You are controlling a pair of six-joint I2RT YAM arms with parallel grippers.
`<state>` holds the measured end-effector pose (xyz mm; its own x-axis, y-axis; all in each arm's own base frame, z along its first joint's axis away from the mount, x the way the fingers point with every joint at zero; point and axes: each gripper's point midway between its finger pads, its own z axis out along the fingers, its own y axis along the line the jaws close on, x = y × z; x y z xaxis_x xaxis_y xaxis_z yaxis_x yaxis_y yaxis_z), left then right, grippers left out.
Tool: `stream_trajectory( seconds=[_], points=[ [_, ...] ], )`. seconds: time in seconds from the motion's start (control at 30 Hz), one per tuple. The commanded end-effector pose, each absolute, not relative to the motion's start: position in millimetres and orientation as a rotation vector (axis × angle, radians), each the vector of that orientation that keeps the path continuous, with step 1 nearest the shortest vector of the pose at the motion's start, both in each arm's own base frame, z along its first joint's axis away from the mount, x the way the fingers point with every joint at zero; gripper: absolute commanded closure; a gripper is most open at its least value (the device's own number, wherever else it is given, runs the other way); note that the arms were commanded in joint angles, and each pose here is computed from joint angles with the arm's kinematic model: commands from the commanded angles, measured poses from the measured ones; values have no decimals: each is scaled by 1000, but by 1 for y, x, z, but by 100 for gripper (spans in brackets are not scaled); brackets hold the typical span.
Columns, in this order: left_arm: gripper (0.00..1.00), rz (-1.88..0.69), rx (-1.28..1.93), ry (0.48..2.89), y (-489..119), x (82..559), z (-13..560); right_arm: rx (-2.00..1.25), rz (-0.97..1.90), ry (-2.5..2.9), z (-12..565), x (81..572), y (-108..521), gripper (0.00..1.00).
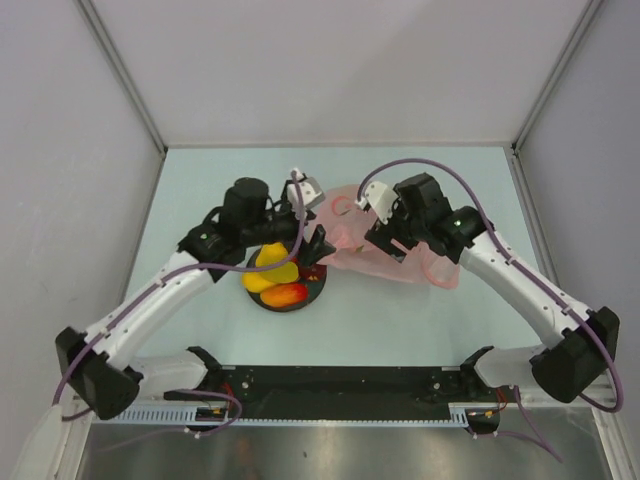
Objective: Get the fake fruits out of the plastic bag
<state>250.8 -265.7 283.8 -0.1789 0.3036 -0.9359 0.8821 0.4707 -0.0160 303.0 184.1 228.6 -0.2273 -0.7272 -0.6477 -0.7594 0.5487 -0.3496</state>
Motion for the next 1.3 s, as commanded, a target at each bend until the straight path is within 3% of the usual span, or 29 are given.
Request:
stream_trajectory(
  seconds=[0.0,0.3,0.4,0.43,0.5,0.6,0.63,0.73,0.97,1.1,1.13,1.27],
  points=[
    [0,-719,1106,1718,-292,260,275,-1317,-148,1903,220,318,156,10],
    [5,-654,1112,1850,-315,288,233,-1362,-53,1972,153,348,157,9],
    [18,-593,1108,1884,-313,299,221,-1358,-46,1972,143,359,159,9],
    [29,-582,1107,1897,-314,303,215,-1351,-70,1982,138,364,157,10],
    [40,-589,1088,1903,-318,307,221,-1305,-118,1993,129,382,156,11],
    [76,-587,1082,1874,-320,310,231,-1195,-202,1964,135,411,146,30],
    [99,-580,1074,1862,-320,312,236,-1125,-242,1963,141,423,133,46],
    [100,-522,1040,1821,-313,319,257,-906,-252,1866,186,455,110,67],
    [100,-526,1042,1695,-304,306,307,-688,-100,1727,274,442,115,81],
    [100,-570,1060,1650,-306,295,326,-660,11,1780,278,412,124,75],
    [100,-593,1069,1657,-307,290,326,-656,35,1799,276,407,124,63],
    [100,-613,1063,1660,-310,283,328,-657,152,1816,281,384,135,35]
  ],
)
